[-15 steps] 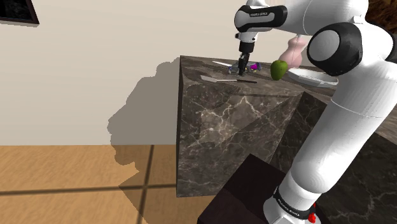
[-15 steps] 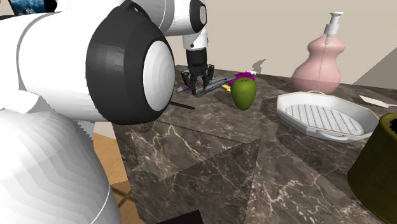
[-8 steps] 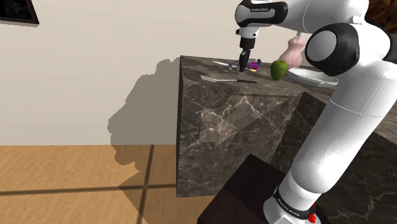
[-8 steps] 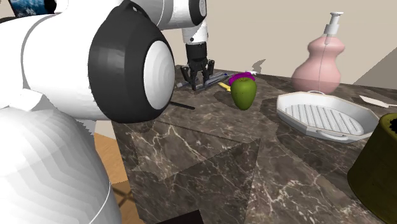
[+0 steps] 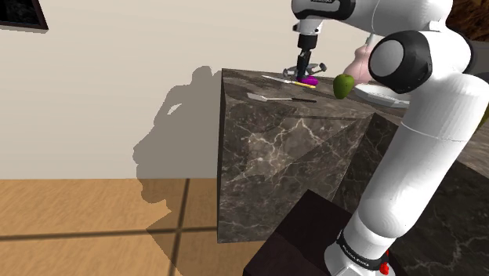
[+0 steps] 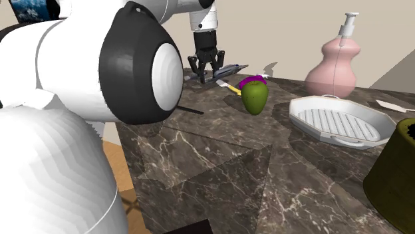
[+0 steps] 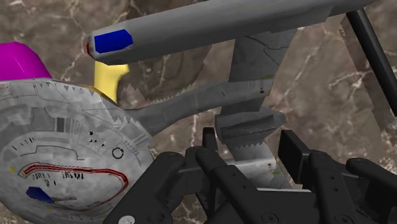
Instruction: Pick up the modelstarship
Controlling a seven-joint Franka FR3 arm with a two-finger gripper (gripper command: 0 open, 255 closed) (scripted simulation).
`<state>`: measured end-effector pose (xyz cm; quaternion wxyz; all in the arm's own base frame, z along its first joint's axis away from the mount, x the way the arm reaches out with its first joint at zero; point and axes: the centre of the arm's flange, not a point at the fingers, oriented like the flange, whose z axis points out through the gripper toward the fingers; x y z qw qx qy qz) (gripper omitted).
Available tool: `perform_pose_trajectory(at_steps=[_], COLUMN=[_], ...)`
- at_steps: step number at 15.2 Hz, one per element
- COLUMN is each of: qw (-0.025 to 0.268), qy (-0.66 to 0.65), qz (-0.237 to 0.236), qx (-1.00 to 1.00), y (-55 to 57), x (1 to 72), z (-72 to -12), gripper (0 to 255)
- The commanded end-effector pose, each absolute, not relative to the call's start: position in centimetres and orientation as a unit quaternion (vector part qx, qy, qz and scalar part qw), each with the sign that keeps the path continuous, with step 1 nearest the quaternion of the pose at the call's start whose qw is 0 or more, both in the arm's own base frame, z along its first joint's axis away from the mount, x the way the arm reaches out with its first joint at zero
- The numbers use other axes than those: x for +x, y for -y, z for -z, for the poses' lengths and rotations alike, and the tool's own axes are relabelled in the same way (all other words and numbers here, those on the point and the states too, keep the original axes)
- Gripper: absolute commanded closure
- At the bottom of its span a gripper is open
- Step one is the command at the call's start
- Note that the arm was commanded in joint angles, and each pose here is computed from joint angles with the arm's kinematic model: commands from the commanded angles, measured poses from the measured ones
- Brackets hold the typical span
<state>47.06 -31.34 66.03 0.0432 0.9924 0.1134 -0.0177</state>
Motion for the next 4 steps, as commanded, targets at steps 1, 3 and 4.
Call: perform_pose_trajectory(at_steps=[1,3,4], qw=[0.043,0.043,0.043], qy=[-0.113,-0.113,-0.113], qz=[0.018,0.018,0.018], qx=[0.992,0.992,0.992], y=[31.34,31.34,31.34], x=[46.99,46.99,46.99], z=[-67.06,-67.67,-67.67], gripper=[255,255,255])
